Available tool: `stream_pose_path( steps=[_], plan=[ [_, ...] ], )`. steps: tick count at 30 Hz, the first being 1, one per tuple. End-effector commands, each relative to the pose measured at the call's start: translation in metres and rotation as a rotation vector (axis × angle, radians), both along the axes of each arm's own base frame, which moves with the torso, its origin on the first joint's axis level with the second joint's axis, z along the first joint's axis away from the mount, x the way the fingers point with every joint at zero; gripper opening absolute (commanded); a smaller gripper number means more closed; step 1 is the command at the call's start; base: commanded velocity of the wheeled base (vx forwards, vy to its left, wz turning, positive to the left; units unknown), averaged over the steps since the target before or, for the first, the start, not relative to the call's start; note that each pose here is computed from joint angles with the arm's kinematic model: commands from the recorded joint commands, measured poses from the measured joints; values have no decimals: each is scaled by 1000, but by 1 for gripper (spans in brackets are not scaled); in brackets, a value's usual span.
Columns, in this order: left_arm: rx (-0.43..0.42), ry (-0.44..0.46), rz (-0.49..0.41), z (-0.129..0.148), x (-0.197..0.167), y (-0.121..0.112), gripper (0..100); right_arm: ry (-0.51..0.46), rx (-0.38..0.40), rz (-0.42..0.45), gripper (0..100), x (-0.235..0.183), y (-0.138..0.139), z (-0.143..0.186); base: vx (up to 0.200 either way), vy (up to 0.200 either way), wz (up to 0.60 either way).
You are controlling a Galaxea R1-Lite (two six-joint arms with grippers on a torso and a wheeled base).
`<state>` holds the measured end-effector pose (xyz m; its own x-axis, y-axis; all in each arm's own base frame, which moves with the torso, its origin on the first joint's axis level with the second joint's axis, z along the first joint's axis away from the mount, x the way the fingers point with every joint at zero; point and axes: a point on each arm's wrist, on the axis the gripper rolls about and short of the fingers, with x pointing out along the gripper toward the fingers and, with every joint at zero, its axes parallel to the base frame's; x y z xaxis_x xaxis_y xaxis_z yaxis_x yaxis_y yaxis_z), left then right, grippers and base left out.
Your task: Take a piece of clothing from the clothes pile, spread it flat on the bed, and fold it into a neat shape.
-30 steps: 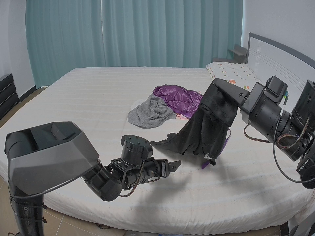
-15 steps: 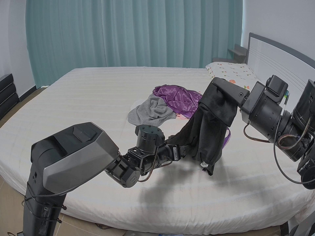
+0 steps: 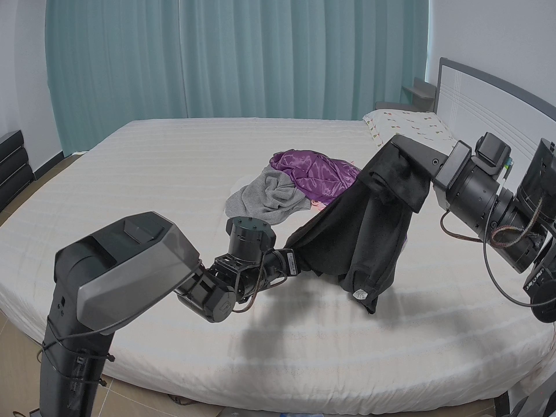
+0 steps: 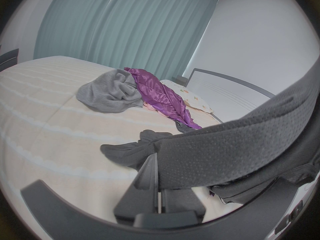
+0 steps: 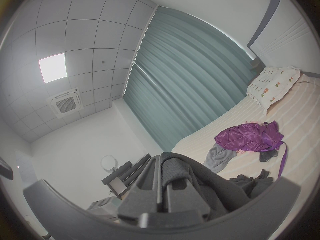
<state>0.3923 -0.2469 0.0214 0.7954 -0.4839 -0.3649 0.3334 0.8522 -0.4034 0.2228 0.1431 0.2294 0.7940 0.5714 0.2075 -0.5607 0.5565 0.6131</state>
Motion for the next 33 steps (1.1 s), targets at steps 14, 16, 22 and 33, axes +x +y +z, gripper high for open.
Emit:
stream_pose_path(
  steps=[14, 16, 22, 33],
  plan=[
    [-58, -107, 107, 143, -43, 75, 0, -48, 26, -220, 0, 74, -32, 8, 0, 0, 0],
    [-79, -147, 120, 162, -44, 82, 0, -94, 49, -243, 0, 81, -36, 21, 0, 0, 0],
    [-115, -228, 164, 196, -50, 102, 0, -170, 81, -275, 0, 89, -44, 46, 0, 0, 0],
    [-122, -50, 213, 152, -71, 102, 0, 75, -17, -251, 0, 102, -37, -34, 0, 0, 0]
  ],
)
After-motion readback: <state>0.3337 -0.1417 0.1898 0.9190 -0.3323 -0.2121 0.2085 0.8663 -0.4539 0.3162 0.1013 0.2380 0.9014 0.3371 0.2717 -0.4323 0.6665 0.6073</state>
